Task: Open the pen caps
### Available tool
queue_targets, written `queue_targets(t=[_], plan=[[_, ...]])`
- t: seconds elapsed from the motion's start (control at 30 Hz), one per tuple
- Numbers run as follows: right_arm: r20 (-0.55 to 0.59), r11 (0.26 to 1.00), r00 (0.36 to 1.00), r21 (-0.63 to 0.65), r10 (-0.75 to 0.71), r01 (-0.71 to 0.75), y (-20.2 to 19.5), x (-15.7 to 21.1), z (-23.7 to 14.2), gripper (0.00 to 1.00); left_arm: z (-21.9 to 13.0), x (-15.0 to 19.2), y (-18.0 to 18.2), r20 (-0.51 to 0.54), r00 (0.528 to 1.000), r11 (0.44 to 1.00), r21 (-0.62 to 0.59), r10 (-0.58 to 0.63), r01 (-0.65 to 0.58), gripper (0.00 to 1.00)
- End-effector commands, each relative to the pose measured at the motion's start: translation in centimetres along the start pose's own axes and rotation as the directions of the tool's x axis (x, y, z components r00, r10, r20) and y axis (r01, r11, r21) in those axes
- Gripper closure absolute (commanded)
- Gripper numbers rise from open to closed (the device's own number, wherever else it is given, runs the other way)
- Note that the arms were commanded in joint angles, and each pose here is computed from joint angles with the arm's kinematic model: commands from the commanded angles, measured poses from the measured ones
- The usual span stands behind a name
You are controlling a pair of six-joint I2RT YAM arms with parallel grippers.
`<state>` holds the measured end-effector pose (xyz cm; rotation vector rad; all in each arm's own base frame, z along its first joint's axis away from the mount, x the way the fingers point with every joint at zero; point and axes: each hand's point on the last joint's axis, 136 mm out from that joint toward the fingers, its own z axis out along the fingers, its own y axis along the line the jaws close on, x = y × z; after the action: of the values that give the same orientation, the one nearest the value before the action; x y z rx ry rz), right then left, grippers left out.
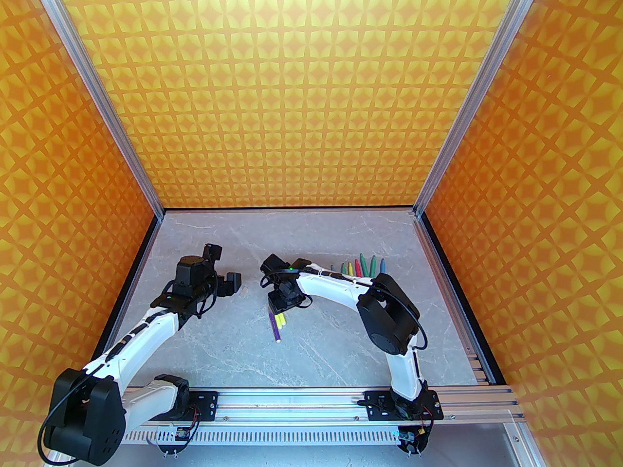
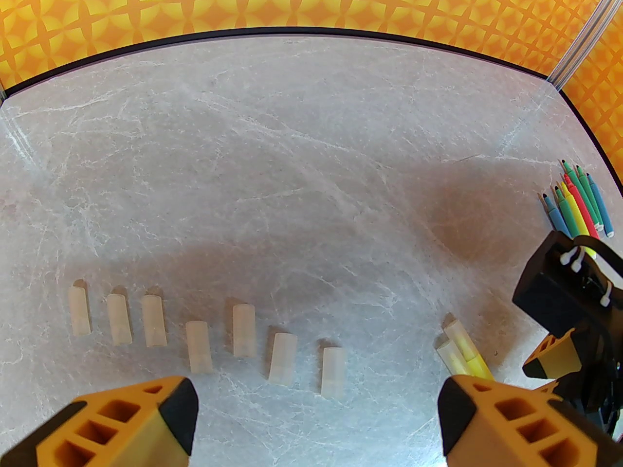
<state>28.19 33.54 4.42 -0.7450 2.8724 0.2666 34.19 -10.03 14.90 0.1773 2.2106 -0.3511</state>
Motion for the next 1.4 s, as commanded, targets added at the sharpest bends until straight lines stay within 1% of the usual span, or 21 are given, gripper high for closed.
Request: queue_targets(t=[0.0, 0.5, 0.9, 1.07, 1.37], plan=[[-0.025, 1.0, 1.0, 0.012, 0.02, -0.019, 0.1, 0.1, 0.5, 0.59, -0.3, -0.1, 0.1, 0.018, 1.0, 1.0, 0.0, 0.01, -0.01, 0.14], [-0.056, 0.999, 0.998, 0.028, 0.039, -0.038, 0.0, 0.4, 1.6, 0.65, -0.6, -0.1, 0.1, 0.026, 1.0, 1.0, 0.001, 0.007, -0.007, 0.14], [-0.079, 0.998, 0.996, 0.046, 0.043, -0.04, -0.2, 0.5, 2.2, 0.67, -0.7, 0.0, 0.1, 0.025, 1.0, 1.0, 0.001, 0.004, -0.004, 0.14], [-0.088, 0.997, 0.995, 0.07, 0.047, -0.041, -0.6, 0.5, 2.5, 0.67, -0.7, 0.1, 0.1, 0.023, 1.0, 1.0, 0.001, 0.002, -0.002, 0.13], [-0.112, 0.991, 0.993, 0.132, 0.044, -0.029, -1.5, 0.7, 3.0, 0.72, -0.7, 0.2, 0.1, 0.021, 1.0, 1.0, 0.0, 0.001, -0.001, 0.13]])
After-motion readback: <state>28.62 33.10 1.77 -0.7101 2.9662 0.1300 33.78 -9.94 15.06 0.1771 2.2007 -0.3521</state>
